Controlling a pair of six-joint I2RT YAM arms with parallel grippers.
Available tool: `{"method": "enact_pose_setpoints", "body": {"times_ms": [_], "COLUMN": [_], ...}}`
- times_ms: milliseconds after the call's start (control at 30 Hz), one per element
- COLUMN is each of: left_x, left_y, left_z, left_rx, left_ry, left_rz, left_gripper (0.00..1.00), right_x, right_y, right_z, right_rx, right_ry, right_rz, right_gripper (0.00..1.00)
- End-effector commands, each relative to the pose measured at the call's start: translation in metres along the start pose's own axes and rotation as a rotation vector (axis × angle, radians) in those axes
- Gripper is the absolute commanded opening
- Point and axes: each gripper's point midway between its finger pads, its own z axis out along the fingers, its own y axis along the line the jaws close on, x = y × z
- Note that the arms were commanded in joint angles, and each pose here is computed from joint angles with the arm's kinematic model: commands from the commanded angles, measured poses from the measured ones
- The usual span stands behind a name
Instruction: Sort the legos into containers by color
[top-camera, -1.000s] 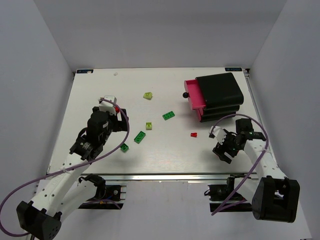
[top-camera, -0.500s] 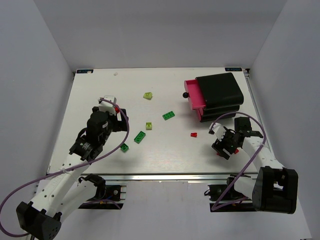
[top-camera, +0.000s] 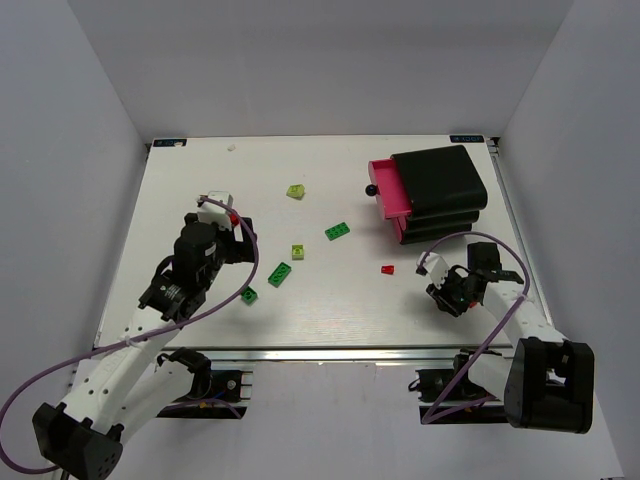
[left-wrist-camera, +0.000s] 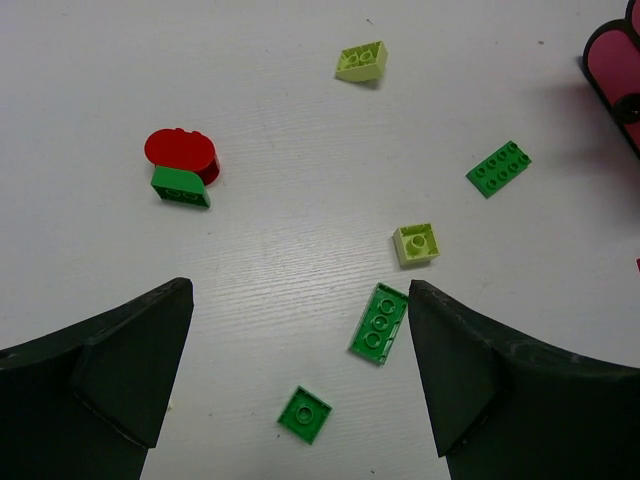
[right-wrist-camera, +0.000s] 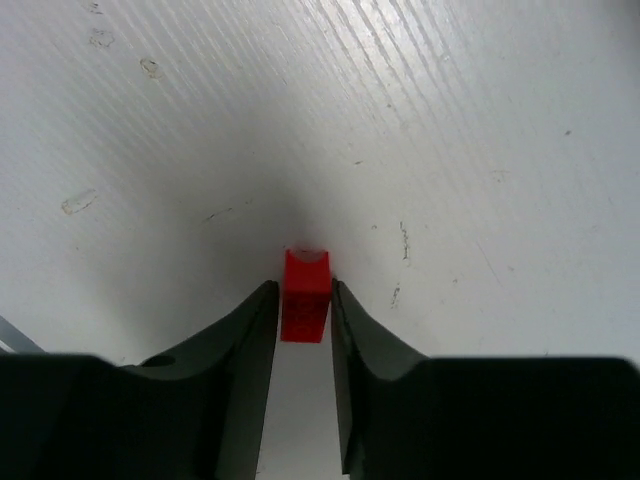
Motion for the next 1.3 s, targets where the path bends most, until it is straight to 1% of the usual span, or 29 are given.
{"method": "enact_pose_setpoints", "body": {"times_ms": [0, 33, 100, 133, 233, 267, 300, 333, 367, 433, 467, 500, 533, 567, 600, 633, 667, 700, 733, 767, 800, 833, 900, 933, 1033, 1133, 1200, 1233, 1267], "left_x": [-0.009, -0.008, -0.006, -0.006, -0.007, -0.008, -0.013, -0.014, -0.013, -0.016, -0.015, -0.015, -0.014, -0.012, -0.012, -0.01, -0.01, -0.007, -0.007, -0.005, -0.003, -0.001, 0.003, 0.004, 0.01, 0.015, 0.018, 0.02, 0.02], "left_y": [0.001, 0.0, 0.0, -0.001, -0.006, -0.009, -0.014, -0.023, -0.028, -0.034, -0.039, -0.04, -0.04, -0.047, -0.047, -0.048, -0.049, -0.05, -0.052, -0.053, -0.053, -0.053, -0.054, -0.054, -0.056, -0.057, -0.059, -0.062, -0.063], "left_z": [-0.004, -0.003, -0.001, -0.001, -0.002, -0.003, -0.006, -0.008, -0.01, -0.014, -0.015, -0.016, -0.015, -0.016, -0.016, -0.016, -0.016, -0.015, -0.016, -0.015, -0.014, -0.013, -0.011, -0.011, -0.007, -0.005, -0.003, -0.003, -0.003], "left_rx": [-0.001, 0.003, 0.004, 0.009, 0.038, 0.057, 0.086, 0.146, 0.177, 0.222, 0.25, 0.259, 0.259, 0.298, 0.303, 0.308, 0.316, 0.318, 0.328, 0.329, 0.33, 0.333, 0.338, 0.339, 0.346, 0.353, 0.364, 0.378, 0.386], "left_ry": [-0.033, -0.03, -0.019, -0.017, -0.024, -0.029, -0.051, -0.06, -0.065, -0.09, -0.093, -0.095, -0.095, -0.089, -0.09, -0.084, -0.084, -0.078, -0.079, -0.073, -0.069, -0.06, -0.049, -0.045, -0.02, -0.001, 0.011, 0.018, 0.02], "left_rz": [0.001, 0.002, 0.006, 0.006, 0.007, 0.012, 0.011, 0.019, 0.028, 0.035, 0.042, 0.045, 0.05, 0.057, 0.059, 0.063, 0.069, 0.071, 0.077, 0.081, 0.085, 0.089, 0.092, 0.095, 0.099, 0.102, 0.106, 0.11, 0.112], "left_gripper": [0.98, 0.98, 0.98, 0.98, 0.98, 0.98, 0.98, 0.98, 0.98, 0.98, 0.98, 0.98, 0.98, 0.98, 0.98, 0.98, 0.98, 0.98, 0.98, 0.98, 0.98, 0.98, 0.98, 0.98, 0.98, 0.98, 0.98, 0.98, 0.98], "right_x": [0.004, 0.003, -0.002, -0.002, -0.022, -0.047, -0.061, -0.078, -0.105, -0.138, -0.165, -0.179, -0.192, -0.211, -0.225, -0.235, -0.25, -0.259, -0.269, -0.278, -0.29, -0.294, -0.308, -0.308, -0.317, -0.319, -0.323, -0.323, -0.324], "right_y": [0.004, 0.005, 0.006, 0.012, 0.023, 0.016, 0.014, 0.02, 0.007, 0.006, 0.001, -0.005, -0.005, -0.016, -0.024, -0.028, -0.038, -0.042, -0.052, -0.062, -0.065, -0.075, -0.09, -0.104, -0.124, -0.142, -0.15, -0.155, -0.159], "right_z": [0.004, 0.004, 0.002, 0.0, -0.014, -0.026, -0.036, -0.047, -0.068, -0.092, -0.111, -0.12, -0.13, -0.14, -0.151, -0.156, -0.164, -0.161, -0.167, -0.158, -0.16, -0.155, -0.14, -0.137, -0.122, -0.102, -0.091, -0.088, -0.081], "right_rx": [-0.01, -0.013, -0.03, -0.056, -0.133, -0.132, -0.133, -0.174, -0.142, -0.168, -0.157, -0.133, -0.14, -0.103, -0.076, -0.07, -0.036, -0.035, -0.01, -0.004, -0.001, 0.033, 0.074, 0.134, 0.183, 0.214, 0.217, 0.229, 0.229], "right_ry": [-0.003, -0.006, -0.024, -0.023, -0.08, -0.156, -0.192, -0.248, -0.31, -0.402, -0.456, -0.495, -0.529, -0.583, -0.617, -0.638, -0.685, -0.693, -0.706, -0.702, -0.713, -0.7, -0.702, -0.693, -0.686, -0.651, -0.635, -0.631, -0.617], "right_rz": [-0.034, -0.036, -0.046, -0.039, -0.022, -0.033, -0.011, 0.006, -0.019, 0.02, 0.035, -0.007, 0.048, 0.036, 0.044, 0.1, 0.087, 0.093, 0.14, 0.153, 0.148, 0.19, 0.204, 0.232, 0.252, 0.279, 0.285, 0.287, 0.295], "right_gripper": [0.33, 0.26, 0.19, 0.13, 0.04, 0.03, 0.02, 0.01, 0.0, 0.0, 0.0, 0.0, 0.0, 0.0, 0.0, 0.0, 0.0, 0.0, 0.0, 0.0, 0.0, 0.0, 0.0, 0.0, 0.0, 0.01, 0.06, 0.1, 0.17]}}
